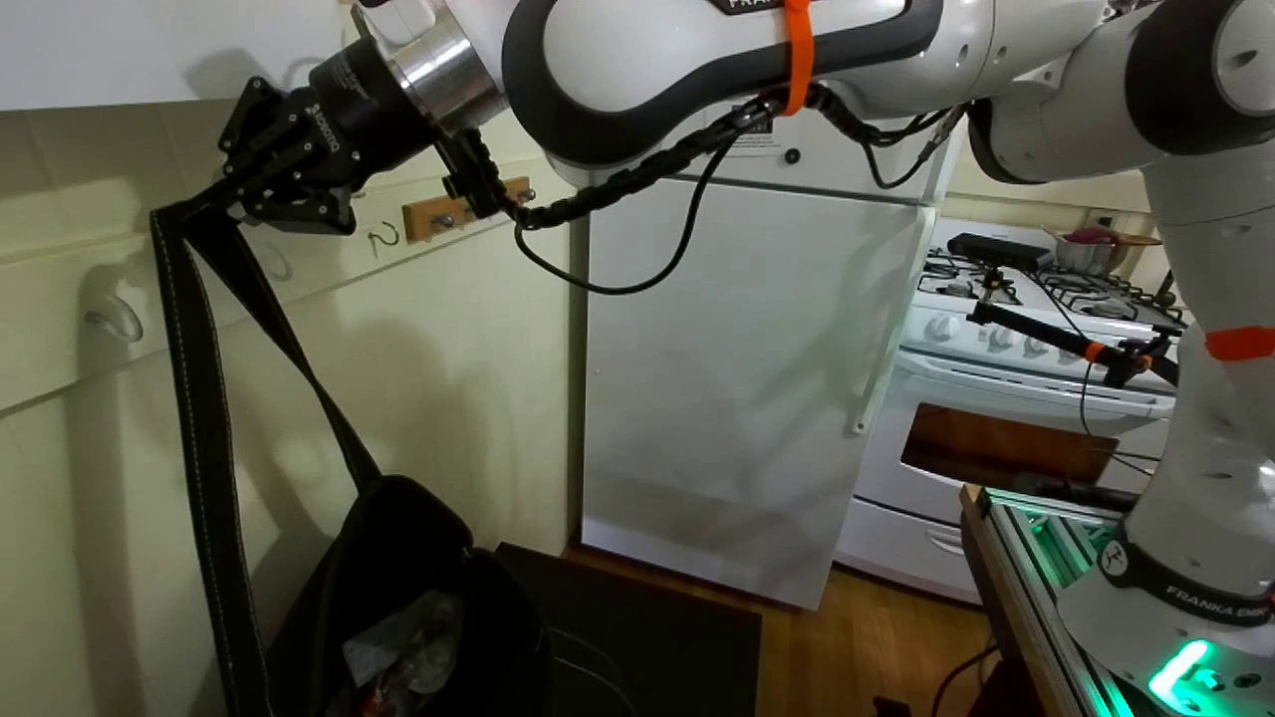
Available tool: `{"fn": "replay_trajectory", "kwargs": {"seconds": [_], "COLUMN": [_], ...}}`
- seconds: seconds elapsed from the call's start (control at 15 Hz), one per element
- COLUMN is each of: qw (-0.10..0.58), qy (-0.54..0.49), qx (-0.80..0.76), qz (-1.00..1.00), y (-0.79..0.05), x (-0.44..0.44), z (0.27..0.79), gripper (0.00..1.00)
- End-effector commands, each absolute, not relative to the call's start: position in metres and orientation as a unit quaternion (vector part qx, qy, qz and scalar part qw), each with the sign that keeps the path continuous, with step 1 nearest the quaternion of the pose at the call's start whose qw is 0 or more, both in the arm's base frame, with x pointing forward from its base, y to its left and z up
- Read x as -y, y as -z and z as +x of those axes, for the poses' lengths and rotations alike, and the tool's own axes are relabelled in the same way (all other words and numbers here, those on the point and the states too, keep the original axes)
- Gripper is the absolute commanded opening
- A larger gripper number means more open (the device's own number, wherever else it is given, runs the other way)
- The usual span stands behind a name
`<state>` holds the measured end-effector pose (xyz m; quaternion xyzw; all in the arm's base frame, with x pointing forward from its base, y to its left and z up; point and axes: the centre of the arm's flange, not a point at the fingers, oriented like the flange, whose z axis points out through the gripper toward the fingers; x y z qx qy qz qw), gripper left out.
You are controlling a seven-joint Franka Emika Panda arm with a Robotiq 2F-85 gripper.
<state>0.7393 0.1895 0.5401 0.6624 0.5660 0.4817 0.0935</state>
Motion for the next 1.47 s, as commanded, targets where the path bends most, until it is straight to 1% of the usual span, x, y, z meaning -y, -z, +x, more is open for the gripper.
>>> {"fn": "replay_trajectory", "kwargs": {"seconds": [0.0,1.4], "qw": [0.089,0.071], "qy": [-0.493,-0.479], "qx": [-0.569,-0.587], "qz": [0.652,0.649], "y": [-0.555,-0.527], "x": [-0.197,-0.211], "z": [0.755,0.792], "gripper": [0.02,0.02]}}
